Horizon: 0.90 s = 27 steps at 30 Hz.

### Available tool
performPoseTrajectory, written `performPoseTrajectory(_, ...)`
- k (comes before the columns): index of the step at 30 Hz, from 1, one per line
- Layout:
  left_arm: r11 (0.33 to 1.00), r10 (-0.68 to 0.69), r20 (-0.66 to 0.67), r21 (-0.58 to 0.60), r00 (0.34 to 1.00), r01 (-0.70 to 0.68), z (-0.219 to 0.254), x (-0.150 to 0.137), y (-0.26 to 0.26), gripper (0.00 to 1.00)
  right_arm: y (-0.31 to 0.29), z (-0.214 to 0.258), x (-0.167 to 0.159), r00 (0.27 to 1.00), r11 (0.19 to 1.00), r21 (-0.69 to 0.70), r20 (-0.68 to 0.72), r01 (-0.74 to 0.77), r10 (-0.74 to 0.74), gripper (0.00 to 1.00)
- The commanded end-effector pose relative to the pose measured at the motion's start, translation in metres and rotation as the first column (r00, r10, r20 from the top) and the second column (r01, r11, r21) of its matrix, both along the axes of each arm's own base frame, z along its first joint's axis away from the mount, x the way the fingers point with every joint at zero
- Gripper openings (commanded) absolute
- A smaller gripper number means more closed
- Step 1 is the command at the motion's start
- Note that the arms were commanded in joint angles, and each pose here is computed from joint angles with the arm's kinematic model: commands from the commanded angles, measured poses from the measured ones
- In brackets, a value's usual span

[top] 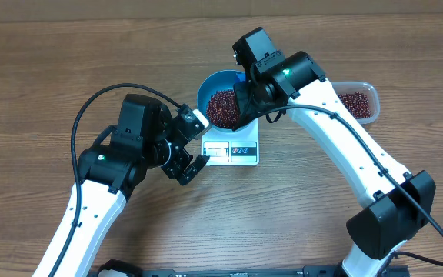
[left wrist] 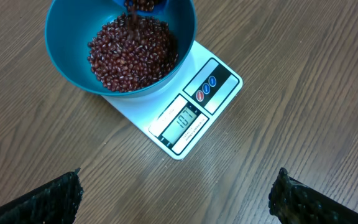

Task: Scoop item into bowl and weigh 150g on scale
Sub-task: 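Tilt the scoop to pour beans into the bowl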

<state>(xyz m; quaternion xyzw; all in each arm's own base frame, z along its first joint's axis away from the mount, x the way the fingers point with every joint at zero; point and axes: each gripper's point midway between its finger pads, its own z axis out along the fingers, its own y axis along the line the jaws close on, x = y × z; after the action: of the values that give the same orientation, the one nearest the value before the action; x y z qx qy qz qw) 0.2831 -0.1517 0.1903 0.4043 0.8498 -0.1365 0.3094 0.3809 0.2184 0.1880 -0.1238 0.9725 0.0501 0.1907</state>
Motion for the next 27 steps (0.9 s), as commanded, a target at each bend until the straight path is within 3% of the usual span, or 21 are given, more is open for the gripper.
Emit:
performPoseTrajectory(1, 1.0, 0.009, -0.013, -0.003, 1.0, -0.009, -0.003, -0.003, -0.001, 1.0, 0.003, 0.017, 0.007, 0.999, 1.0, 0.023, 0.049, 0.001, -0.002, 0.04)
performPoseTrajectory(27, 1.0, 0.009, -0.013, -0.003, 1.0, -0.009, -0.003, -0.003, -0.001, 1.0, 0.011, 0.022, 0.01, 0.992, 0.999, -0.045, 0.125, -0.008, 0.014, 0.04)
